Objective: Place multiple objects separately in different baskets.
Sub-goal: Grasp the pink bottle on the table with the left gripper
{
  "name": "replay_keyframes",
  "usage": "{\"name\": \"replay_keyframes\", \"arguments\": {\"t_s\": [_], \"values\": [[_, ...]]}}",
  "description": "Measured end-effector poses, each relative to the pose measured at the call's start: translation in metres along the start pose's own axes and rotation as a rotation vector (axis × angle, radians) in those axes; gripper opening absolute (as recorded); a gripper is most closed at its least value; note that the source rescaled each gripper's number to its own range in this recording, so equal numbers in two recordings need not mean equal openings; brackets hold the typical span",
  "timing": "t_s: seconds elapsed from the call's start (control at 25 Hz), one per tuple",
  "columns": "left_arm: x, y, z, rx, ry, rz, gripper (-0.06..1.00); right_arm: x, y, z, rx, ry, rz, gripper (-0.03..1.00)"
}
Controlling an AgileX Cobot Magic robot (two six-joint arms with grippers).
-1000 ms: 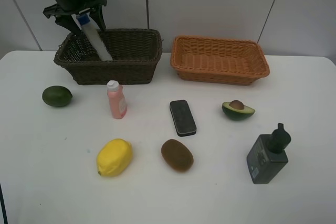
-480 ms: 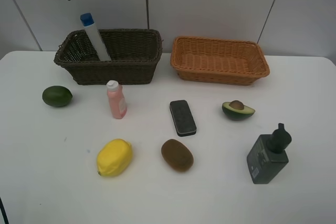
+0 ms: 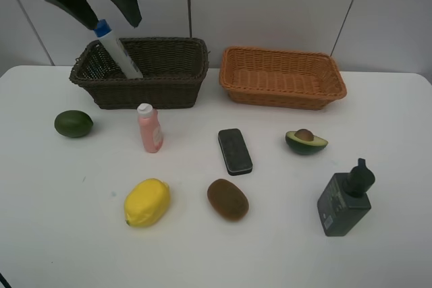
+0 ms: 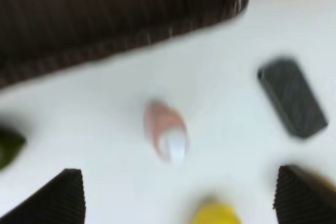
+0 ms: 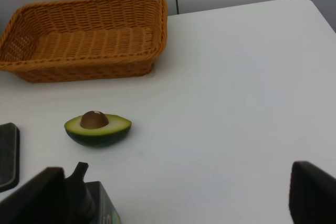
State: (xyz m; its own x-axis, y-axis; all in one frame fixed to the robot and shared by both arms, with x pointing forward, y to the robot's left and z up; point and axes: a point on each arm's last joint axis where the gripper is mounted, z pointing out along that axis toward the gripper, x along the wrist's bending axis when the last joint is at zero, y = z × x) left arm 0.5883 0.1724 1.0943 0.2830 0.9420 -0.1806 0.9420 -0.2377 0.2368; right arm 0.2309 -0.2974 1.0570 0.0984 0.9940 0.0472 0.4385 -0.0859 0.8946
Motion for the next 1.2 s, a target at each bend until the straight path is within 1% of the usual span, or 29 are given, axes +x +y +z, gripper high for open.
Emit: {"name": "replay_keyframes", "arguments": {"t_s": [0.16,0.24,0.64,0.88,0.92,0.96,1.0,1.04,1.08,1.12,1.16,1.2], "values": [[-0.012,-0.027,0.048,0.184,0.009,0.031,0.91,0.000,0.000,0.000,0.000,0.000,0.000,1.00],[-0.015,-0.030,0.068,0.225,0.011,0.038,0.91,0.000,0.000,0.000,0.000,0.000,0.000,1.00],[-0.008,-0.023,0.129,0.283,0.033,0.014,0.91,0.000,0.000,0.000,0.000,0.000,0.000,1.00],[-0.001,-0.020,0.167,0.284,0.053,0.009,0.91,0.000,0.000,0.000,0.000,0.000,0.000,1.00],[0.000,-0.020,0.172,0.292,0.056,0.008,0.89,0.000,0.000,0.000,0.000,0.000,0.000,1.00],[0.001,-0.021,0.176,0.300,0.058,0.007,0.85,0.000,0.000,0.000,0.000,0.000,0.000,1.00],[0.001,-0.021,0.179,0.307,0.059,0.005,0.77,0.000,0.000,0.000,0.000,0.000,0.000,1.00],[0.002,-0.021,0.180,0.311,0.061,0.005,0.64,0.000,0.000,0.000,0.000,0.000,0.000,1.00],[0.002,-0.022,0.182,0.314,0.063,0.007,0.46,0.000,0.000,0.000,0.000,0.000,0.000,1.00],[0.003,-0.022,0.182,0.314,0.067,0.008,0.24,0.000,0.000,0.000,0.000,0.000,0.000,1.00],[0.003,-0.022,0.182,0.315,0.072,0.012,0.05,0.000,0.000,0.000,0.000,0.000,0.000,1.00],[0.004,-0.022,0.182,0.315,0.081,0.017,0.00,0.000,0.000,0.000,0.000,0.000,0.000,1.00]]}}
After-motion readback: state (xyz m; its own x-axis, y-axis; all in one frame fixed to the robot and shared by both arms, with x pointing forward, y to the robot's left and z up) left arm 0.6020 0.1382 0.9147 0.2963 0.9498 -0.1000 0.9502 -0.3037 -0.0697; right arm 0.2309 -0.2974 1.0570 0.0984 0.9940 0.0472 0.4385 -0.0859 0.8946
